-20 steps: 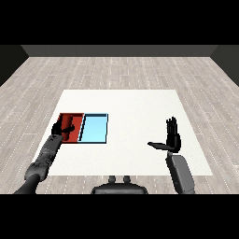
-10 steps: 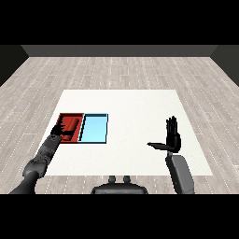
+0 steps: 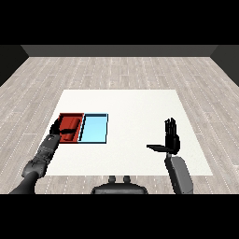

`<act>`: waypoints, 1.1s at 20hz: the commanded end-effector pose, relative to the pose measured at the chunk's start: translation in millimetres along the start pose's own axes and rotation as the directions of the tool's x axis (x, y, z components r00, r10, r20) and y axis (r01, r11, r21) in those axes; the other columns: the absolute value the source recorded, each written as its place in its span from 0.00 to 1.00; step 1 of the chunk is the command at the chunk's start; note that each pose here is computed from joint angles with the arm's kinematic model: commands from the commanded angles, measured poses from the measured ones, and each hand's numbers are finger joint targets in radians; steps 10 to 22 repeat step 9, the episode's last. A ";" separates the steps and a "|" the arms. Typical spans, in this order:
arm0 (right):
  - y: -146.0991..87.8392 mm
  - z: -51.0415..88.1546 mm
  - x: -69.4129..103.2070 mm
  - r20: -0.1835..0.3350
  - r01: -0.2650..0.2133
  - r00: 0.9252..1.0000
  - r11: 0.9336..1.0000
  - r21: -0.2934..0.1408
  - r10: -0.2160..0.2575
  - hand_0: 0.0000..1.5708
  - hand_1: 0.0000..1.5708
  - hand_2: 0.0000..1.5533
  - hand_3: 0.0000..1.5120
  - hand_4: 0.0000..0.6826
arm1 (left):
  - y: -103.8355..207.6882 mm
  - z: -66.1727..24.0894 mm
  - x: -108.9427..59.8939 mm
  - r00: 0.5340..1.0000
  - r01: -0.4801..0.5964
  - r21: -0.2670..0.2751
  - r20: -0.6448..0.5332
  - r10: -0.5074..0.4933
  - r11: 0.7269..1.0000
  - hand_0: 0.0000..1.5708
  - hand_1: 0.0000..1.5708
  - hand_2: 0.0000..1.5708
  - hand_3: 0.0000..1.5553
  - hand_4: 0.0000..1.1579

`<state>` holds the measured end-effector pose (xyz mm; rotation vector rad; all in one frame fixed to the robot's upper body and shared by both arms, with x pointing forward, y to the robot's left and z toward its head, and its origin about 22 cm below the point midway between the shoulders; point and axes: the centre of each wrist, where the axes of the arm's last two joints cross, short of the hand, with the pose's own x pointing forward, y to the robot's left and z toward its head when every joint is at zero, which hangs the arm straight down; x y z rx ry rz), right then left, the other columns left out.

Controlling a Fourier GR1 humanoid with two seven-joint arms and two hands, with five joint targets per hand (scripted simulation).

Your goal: Pick the red can and put it in the red box

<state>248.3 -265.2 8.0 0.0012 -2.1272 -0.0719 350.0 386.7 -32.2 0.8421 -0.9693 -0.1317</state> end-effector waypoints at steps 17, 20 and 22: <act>4.2 0.7 4.1 0.001 0.046 0.999 0.998 0.032 -0.046 0.00 0.00 0.00 0.00 0.00 | -27.5 19.1 74.4 0.516 -0.601 -0.215 0.631 0.579 0.770 0.00 0.00 0.00 0.00 0.00; 4.2 0.7 4.1 0.001 0.046 0.999 0.998 0.032 -0.046 0.00 0.00 0.00 0.00 0.00 | -27.5 19.1 74.4 0.516 -0.601 -0.215 0.631 0.579 0.770 0.00 0.00 0.00 0.00 0.00; 4.2 0.7 4.1 0.001 0.046 0.999 0.998 0.032 -0.046 0.00 0.00 0.00 0.00 0.00 | -27.5 19.1 74.4 0.516 -0.601 -0.215 0.631 0.579 0.770 0.00 0.00 0.00 0.00 0.00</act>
